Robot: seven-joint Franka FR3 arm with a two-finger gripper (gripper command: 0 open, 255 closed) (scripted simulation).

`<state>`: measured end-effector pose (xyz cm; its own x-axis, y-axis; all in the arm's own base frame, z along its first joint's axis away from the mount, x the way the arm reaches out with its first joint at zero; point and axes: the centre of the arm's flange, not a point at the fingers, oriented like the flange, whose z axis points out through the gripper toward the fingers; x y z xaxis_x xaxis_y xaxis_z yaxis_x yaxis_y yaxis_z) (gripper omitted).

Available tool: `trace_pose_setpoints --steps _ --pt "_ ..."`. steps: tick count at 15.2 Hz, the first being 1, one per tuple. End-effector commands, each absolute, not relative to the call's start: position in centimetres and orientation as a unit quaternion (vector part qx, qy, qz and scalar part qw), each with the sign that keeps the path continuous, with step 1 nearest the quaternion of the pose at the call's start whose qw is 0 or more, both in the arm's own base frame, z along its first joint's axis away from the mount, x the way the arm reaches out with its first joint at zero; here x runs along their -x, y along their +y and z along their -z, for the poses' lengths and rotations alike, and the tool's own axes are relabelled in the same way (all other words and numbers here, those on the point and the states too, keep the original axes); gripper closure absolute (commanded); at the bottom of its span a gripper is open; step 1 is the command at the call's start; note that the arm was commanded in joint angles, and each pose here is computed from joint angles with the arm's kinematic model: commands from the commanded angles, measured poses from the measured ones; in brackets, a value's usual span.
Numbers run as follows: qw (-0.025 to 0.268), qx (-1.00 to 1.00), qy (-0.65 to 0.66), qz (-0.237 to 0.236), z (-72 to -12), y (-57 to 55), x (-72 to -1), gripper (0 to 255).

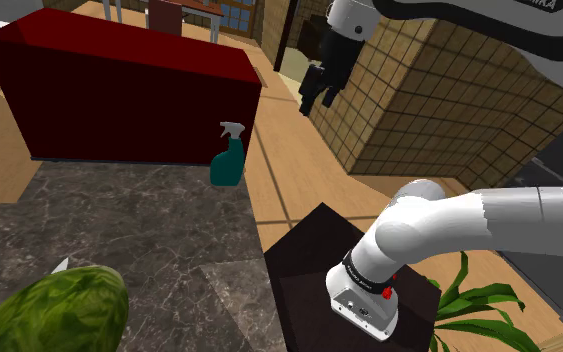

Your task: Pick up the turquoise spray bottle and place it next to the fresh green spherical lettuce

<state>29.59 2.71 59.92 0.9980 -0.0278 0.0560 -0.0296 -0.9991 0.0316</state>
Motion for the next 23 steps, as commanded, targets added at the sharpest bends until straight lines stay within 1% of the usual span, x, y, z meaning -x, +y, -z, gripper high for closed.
trace_pose_setpoints --steps 1,13,23 --pt "0.016 -0.999 -0.014 -0.028 -59.9 2.7 -29.6 0" --pt "0.067 -0.973 0.203 0.088 -50.4 5.1 -45.5 0" --pt "0.106 -0.903 0.375 0.181 -39.5 10.7 -55.1 0"
